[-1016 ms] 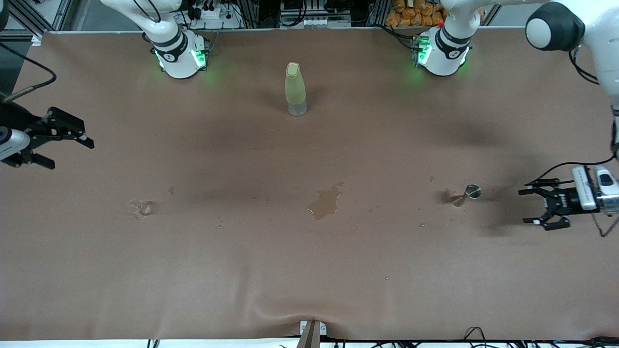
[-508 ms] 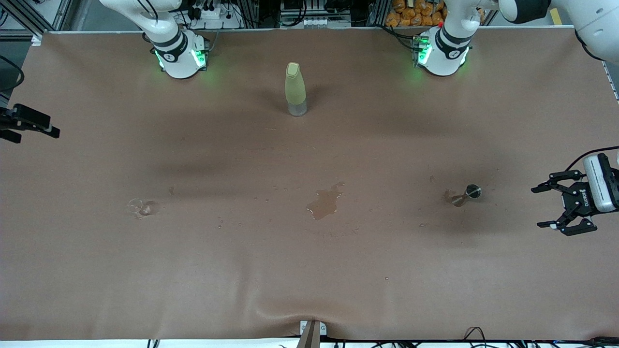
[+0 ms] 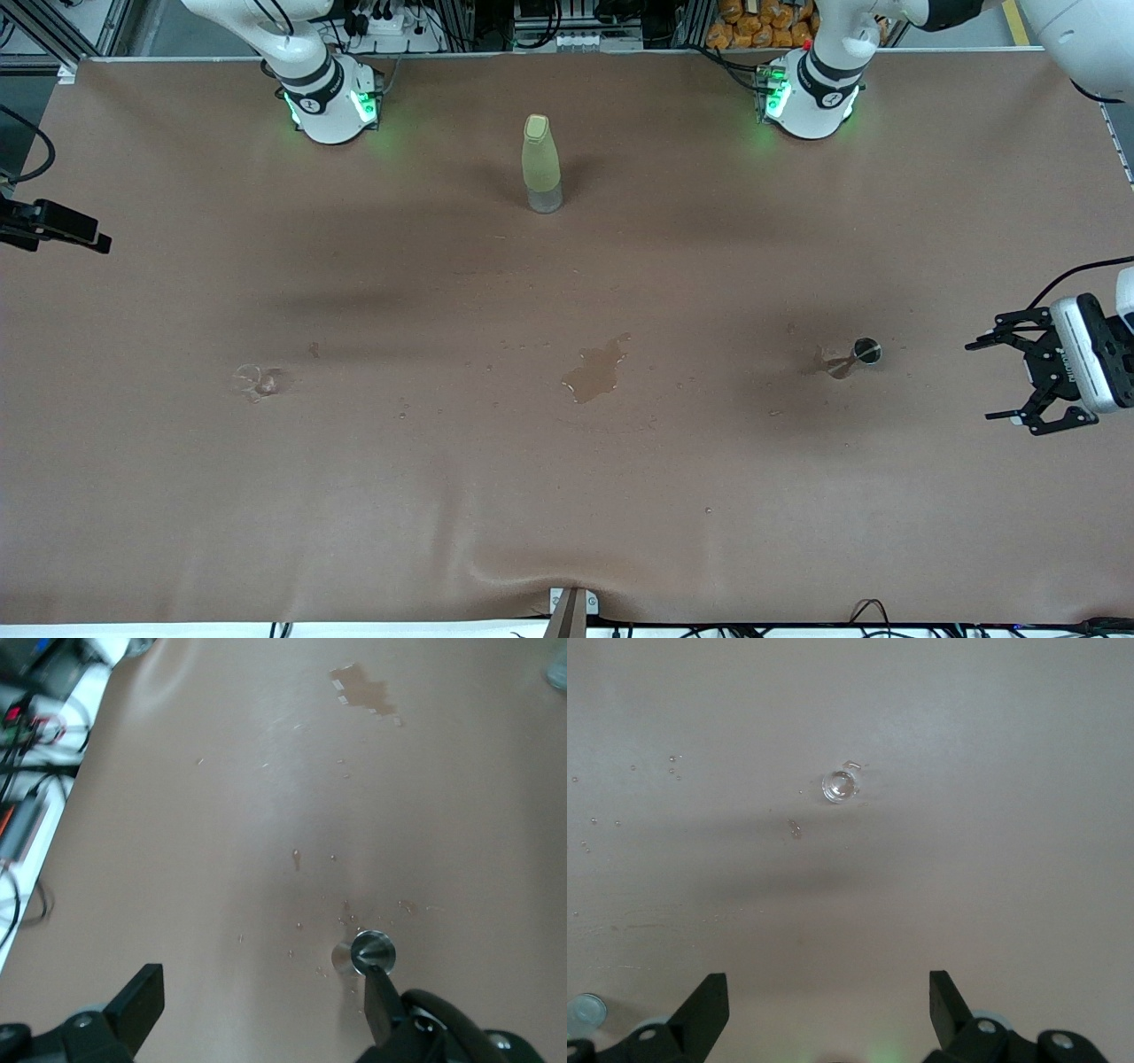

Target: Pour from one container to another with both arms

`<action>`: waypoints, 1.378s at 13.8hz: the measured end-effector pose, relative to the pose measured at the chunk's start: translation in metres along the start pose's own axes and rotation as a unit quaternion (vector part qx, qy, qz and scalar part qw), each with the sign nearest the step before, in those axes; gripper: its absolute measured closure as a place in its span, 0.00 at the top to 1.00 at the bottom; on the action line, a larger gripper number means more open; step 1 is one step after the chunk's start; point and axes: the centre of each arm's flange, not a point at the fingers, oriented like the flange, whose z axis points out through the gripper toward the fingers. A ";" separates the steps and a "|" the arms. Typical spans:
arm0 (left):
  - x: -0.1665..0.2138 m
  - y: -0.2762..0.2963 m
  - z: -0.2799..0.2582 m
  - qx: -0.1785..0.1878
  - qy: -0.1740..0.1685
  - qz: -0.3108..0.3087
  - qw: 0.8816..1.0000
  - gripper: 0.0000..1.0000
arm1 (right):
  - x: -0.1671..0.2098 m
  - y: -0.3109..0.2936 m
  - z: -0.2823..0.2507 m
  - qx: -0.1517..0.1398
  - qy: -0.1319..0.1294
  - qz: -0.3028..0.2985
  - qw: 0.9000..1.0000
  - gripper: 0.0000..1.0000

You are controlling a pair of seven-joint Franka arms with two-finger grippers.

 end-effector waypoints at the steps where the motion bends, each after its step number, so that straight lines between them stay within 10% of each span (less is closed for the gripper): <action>1: 0.010 0.002 -0.005 0.007 -0.014 -0.031 0.999 1.00 | 0.001 -0.005 0.000 -0.001 0.000 -0.004 1.000 1.00; 5: 0.041 0.007 -0.017 0.048 -0.052 -0.205 0.976 1.00 | 0.002 -0.015 0.000 -0.002 0.002 -0.010 1.000 1.00; 11: 0.092 0.018 0.002 0.104 -0.110 -0.485 0.861 1.00 | 0.005 -0.023 0.003 -0.003 0.000 -0.013 1.000 1.00; 19: 0.128 0.029 0.014 0.163 -0.148 -0.574 0.789 1.00 | 0.009 -0.023 -0.002 -0.020 0.022 -0.014 0.999 1.00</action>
